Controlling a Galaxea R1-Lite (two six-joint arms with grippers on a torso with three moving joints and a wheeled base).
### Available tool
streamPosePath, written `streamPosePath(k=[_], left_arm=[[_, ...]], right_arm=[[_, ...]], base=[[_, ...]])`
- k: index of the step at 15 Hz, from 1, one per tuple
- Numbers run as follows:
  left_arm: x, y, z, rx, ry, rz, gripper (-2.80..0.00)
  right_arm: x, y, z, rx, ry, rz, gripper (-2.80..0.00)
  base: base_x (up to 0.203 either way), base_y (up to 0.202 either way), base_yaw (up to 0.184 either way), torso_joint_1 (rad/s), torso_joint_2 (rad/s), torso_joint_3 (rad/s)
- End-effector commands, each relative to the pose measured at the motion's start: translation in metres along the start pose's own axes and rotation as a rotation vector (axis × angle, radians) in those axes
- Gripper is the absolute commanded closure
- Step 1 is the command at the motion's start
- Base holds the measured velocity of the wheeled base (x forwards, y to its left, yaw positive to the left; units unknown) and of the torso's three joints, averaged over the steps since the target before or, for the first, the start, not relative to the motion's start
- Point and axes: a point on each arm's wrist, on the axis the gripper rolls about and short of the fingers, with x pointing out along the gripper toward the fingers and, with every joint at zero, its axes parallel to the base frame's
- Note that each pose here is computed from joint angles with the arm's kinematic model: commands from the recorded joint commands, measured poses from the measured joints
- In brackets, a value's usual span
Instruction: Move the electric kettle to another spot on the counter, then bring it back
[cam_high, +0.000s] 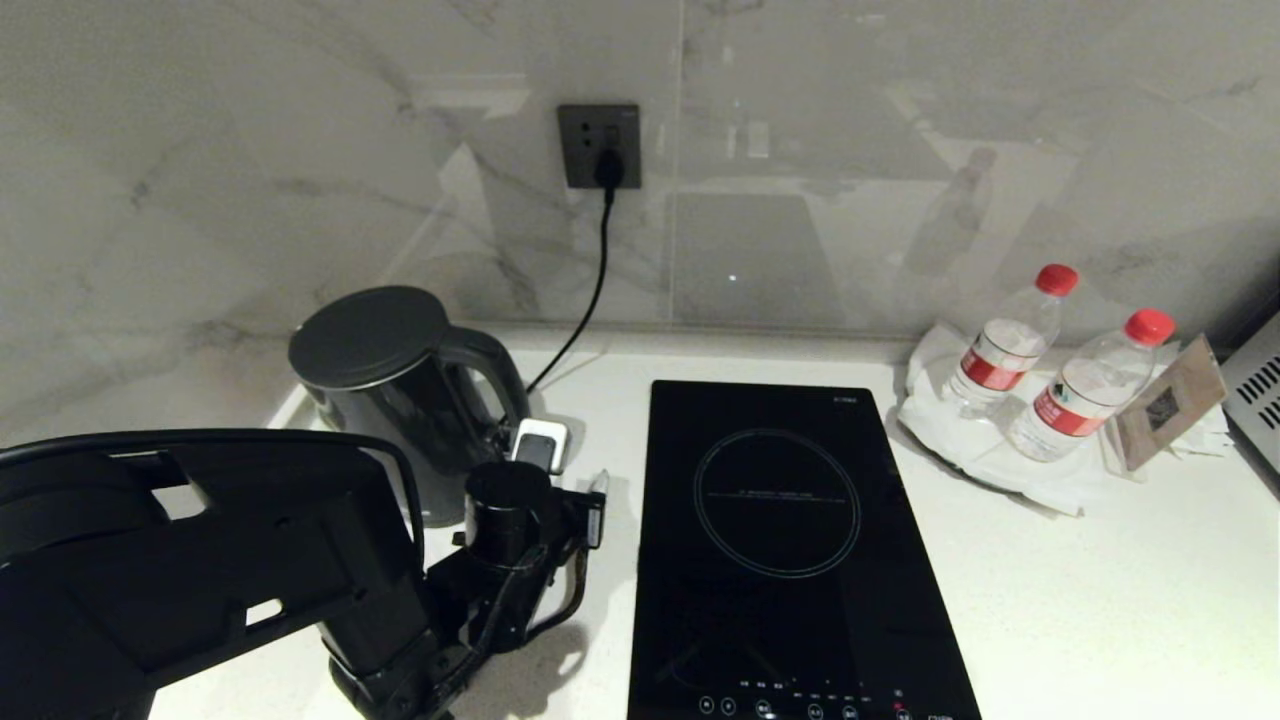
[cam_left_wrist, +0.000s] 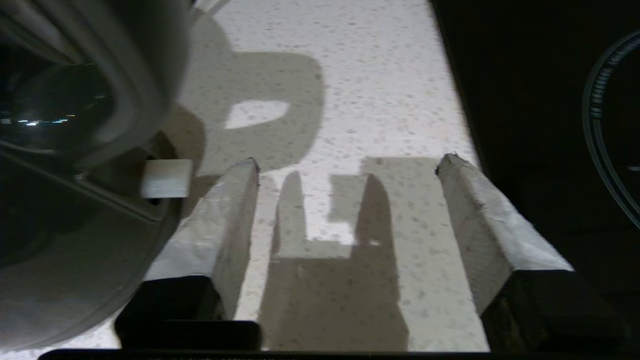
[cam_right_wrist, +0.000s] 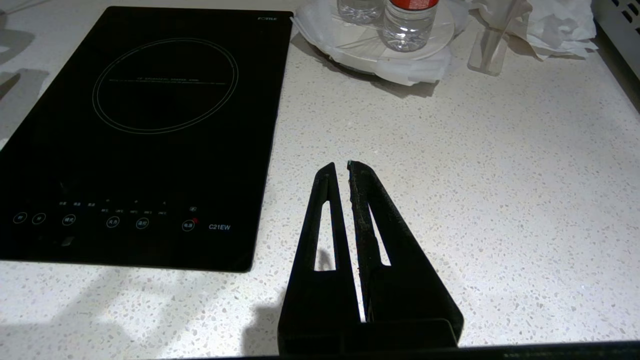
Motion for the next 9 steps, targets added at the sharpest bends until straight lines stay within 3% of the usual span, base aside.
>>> streamPosePath(k=[1,9], left_arm=[[0.005,0.006,0.002,-0.009,-0.012,0.024,-2.80],[0.017,0.017,-0.009,-0.002,0.014,0.068,-2.80]], right_arm=[[0.000,0.000,0.000,-0.002,0.000,0.000,0.00],[0.000,0.000,0.000,-0.002,0.000,0.000,0.00]], base=[[0.000,0.000,0.000,0.000,0.00,0.000],[0.000,0.000,0.000,0.000,0.00,0.000]])
